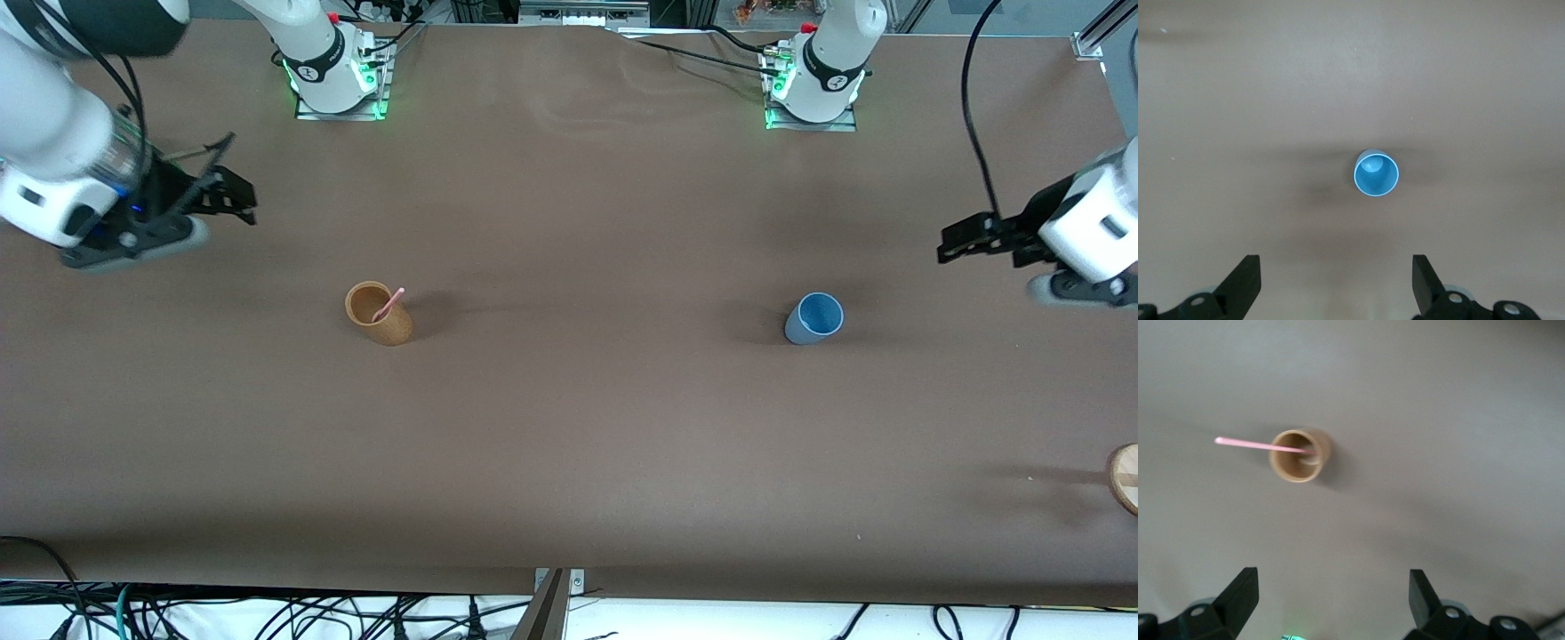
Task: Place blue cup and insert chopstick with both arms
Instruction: 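Reach the right gripper to the pink chopstick while the left gripper reaches the blue cup, then grasp the pink chopstick with the right gripper while the left gripper grasps the blue cup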
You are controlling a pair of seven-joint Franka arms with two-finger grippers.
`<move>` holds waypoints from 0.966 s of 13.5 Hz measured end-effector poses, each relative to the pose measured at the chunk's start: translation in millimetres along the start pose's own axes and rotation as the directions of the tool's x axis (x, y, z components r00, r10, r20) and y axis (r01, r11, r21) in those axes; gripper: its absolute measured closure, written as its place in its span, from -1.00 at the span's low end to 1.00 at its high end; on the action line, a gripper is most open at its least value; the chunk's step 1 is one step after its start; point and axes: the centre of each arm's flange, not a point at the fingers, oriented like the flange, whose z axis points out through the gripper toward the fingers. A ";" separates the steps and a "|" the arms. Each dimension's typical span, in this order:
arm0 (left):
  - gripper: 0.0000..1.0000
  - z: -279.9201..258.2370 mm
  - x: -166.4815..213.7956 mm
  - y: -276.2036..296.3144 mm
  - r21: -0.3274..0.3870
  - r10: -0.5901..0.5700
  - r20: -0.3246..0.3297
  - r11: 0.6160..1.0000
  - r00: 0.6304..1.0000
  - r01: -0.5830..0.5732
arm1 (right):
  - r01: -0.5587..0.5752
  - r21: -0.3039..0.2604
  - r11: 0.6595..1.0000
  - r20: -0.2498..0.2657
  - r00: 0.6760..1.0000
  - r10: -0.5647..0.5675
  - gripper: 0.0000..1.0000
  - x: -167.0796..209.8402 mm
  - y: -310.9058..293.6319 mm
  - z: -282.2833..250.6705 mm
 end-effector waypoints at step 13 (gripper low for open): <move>-1.00 219.9 55.5 93.6 0.016 0.032 0.038 0.999 0.999 -0.033 | 0.474 -0.056 0.879 -0.114 0.872 -0.477 -1.00 73.5 -106.7 193.2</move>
